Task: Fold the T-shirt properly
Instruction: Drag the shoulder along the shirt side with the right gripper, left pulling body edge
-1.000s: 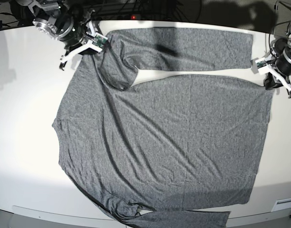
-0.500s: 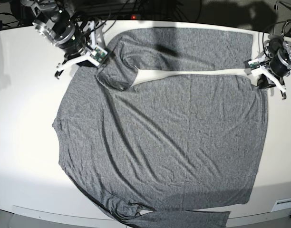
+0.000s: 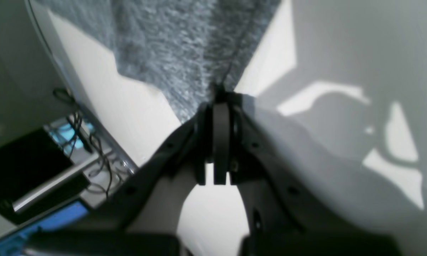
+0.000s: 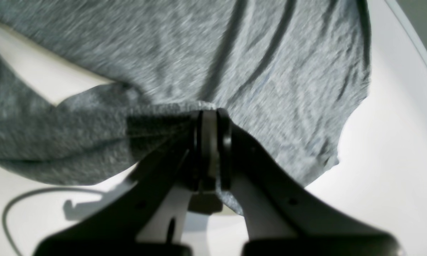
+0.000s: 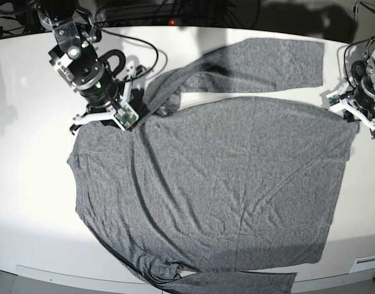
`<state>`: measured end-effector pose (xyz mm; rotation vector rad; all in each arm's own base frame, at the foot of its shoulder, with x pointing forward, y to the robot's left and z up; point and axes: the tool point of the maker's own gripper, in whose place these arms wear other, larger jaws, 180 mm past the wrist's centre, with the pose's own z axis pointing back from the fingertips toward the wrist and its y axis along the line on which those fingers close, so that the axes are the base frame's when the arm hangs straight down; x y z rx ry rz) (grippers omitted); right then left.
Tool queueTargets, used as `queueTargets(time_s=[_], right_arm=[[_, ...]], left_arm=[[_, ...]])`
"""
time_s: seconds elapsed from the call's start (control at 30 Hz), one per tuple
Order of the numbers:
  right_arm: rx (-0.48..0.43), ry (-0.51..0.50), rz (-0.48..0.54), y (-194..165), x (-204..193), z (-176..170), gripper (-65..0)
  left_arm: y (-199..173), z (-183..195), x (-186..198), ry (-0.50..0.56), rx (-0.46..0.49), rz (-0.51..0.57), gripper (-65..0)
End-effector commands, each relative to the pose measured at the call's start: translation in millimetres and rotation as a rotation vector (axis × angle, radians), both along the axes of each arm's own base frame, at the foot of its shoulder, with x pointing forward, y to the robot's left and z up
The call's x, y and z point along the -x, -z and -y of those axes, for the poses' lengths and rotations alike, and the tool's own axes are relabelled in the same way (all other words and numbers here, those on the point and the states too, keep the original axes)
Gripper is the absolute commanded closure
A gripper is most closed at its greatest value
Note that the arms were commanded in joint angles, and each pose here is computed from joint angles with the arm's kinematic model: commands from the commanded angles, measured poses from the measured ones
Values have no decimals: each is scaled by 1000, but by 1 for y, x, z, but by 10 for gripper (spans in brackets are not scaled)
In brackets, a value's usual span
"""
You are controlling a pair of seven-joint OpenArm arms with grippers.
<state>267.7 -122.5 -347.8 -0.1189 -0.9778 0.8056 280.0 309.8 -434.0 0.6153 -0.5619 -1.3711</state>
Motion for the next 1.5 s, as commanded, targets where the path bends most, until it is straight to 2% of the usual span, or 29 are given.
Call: queueTargets(time_s=[0.0, 0.23, 0.43, 0.53, 0.73, 0.93, 1.07, 1.23, 1.47], right_arm=[[-19, 7, 50, -13, -10, -1, 0], [-73, 85, 97, -24, -33, 2, 0], [-71, 95, 117, -32, -42, 5, 0], [-70, 96, 116, -31, -42, 5, 0], [-64, 140, 134, -37, -49, 19, 0], [-199, 300, 173, -58, -67, 45, 0], [-231, 333, 186, -64, -70, 56, 0], [-228, 322, 176, -62, -69, 54, 0], [-223, 370, 107, -32, -85, 69, 0]], left_arm=[[-16, -9, -14, 1, -26, 51, 0], [-25, 0, -23, 17, -12, 80, 0], [-45, 33, -33, 78, 42, 136, 0], [-49, 37, -36, 86, 49, 147, 0], [-50, 23, -38, 29, -3, 148, 0], [-62, 3, -49, -58, -72, 176, 0], [-65, 0, -53, -116, -25, 172, 0], [-64, 8, -54, -98, 13, 172, 0], [-73, 15, -66, -82, 42, 205, 0]])
